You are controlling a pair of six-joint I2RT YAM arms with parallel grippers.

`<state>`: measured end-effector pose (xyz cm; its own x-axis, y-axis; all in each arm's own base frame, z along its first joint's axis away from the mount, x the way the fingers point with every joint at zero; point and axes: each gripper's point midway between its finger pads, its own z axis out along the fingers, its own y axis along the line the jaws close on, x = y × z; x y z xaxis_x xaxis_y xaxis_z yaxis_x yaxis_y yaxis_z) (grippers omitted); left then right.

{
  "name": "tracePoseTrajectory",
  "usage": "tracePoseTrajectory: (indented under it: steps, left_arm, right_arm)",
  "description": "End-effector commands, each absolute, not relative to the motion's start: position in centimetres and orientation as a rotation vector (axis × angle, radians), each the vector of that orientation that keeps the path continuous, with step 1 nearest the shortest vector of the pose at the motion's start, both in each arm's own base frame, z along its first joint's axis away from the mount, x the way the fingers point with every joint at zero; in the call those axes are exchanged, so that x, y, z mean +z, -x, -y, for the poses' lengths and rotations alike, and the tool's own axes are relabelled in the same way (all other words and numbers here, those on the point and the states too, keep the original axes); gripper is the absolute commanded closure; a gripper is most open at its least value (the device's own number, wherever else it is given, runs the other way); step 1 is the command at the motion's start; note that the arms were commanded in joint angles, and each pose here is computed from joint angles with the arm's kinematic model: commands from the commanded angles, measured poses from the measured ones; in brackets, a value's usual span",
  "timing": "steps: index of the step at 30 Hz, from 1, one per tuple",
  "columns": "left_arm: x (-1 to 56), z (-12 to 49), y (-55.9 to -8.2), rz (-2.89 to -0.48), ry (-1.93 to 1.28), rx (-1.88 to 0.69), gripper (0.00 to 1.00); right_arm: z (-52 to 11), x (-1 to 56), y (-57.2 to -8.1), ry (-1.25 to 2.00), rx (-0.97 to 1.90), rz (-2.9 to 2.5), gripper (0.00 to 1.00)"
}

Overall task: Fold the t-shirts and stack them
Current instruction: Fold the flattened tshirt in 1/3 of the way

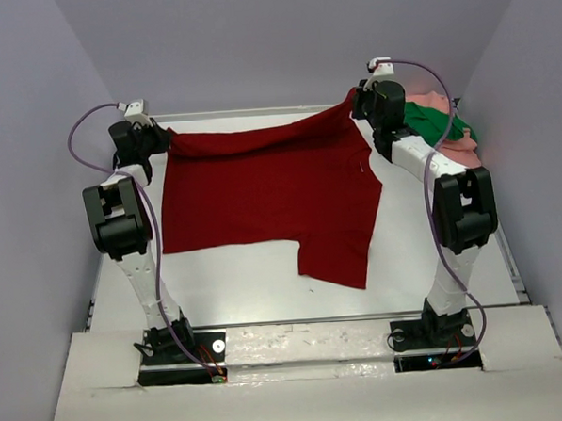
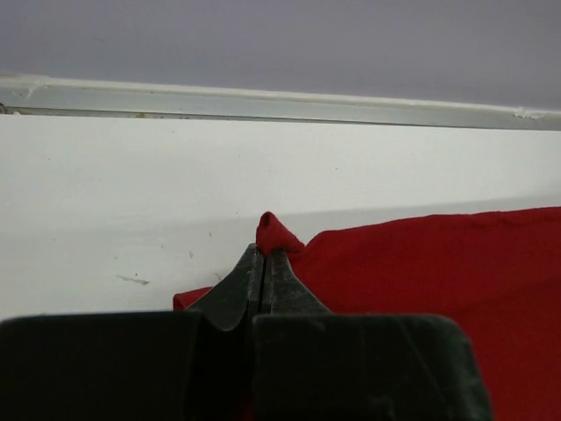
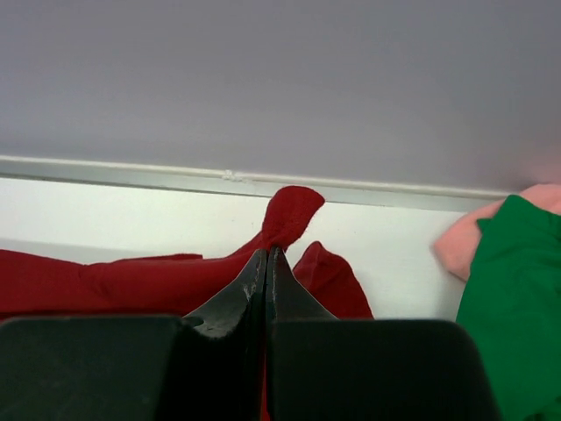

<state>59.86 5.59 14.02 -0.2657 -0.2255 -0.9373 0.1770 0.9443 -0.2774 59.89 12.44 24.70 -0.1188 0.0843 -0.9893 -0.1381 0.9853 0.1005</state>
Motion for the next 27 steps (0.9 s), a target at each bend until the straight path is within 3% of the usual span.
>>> tracePoseTrajectory:
  steps: [1,27]
  left_arm:
    - [21.2,-5.4,-59.2,-1.623,-0.088,-0.341,1.0]
    - [18.1,-6.5,-55.7,-1.695,-0.13,-0.353,1.0]
  right_arm:
    - [-12.0,29.3,-58.6,0.015,0.208,-1.553,1.0]
    - [-12.1,18.1,-50.8,-0.051,0.327,-1.856,1.0]
